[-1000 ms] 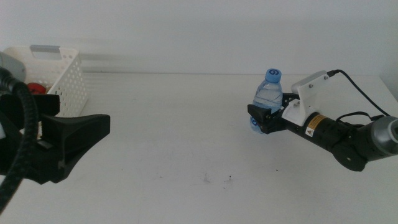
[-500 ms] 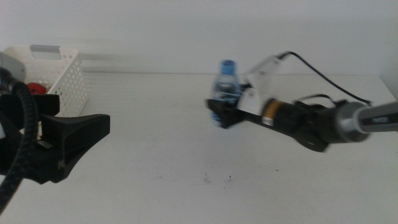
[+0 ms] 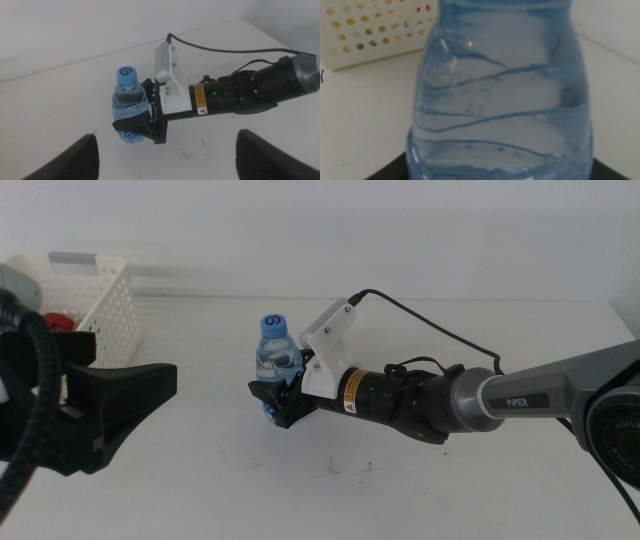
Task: Use arms to grab the bottles and put them into the dustbin to the left of the table.
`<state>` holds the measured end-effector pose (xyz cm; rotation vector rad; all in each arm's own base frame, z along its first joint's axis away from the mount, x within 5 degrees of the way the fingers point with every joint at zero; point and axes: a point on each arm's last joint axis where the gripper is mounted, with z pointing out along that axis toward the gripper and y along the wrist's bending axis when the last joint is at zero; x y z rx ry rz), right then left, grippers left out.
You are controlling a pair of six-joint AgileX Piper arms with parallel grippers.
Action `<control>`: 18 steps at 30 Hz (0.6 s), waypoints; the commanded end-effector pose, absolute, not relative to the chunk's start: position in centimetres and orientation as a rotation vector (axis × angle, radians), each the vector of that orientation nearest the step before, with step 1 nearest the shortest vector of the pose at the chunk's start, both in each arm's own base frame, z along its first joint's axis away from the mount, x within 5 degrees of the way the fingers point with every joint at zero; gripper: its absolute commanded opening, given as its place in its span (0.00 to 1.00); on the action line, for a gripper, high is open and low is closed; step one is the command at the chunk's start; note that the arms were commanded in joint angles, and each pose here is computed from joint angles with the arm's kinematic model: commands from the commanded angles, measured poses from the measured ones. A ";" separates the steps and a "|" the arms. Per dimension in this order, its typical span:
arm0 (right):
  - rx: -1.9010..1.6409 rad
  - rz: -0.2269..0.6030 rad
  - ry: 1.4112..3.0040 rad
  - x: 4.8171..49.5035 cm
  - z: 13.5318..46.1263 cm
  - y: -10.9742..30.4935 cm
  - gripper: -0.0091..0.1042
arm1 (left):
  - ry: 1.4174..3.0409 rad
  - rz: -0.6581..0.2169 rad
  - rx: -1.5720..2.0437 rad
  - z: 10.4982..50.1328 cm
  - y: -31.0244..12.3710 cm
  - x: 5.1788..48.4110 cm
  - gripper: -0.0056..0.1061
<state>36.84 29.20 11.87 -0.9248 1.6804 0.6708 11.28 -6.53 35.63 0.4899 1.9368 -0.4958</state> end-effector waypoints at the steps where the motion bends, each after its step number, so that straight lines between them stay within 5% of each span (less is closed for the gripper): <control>1: -0.900 0.694 1.638 37.0 12.8 29.5 0.06 | 1.923 -0.499 0.489 35.7 -6.6 11.3 0.89; 4: -0.900 0.694 1.638 37.0 12.8 29.5 0.11 | 1.923 -0.499 0.489 35.7 -6.6 11.3 0.89; 5: -0.883 0.714 1.647 37.0 12.9 29.6 0.30 | 1.923 -0.499 0.489 35.7 -6.6 11.3 0.89; 11: -0.854 0.749 1.628 34.7 14.3 28.1 0.78 | 1.923 -0.499 0.489 35.7 -6.6 11.3 0.89; 18: -0.782 0.718 1.761 28.0 17.1 23.0 0.81 | 1.923 -0.499 0.489 35.7 -6.6 11.3 0.89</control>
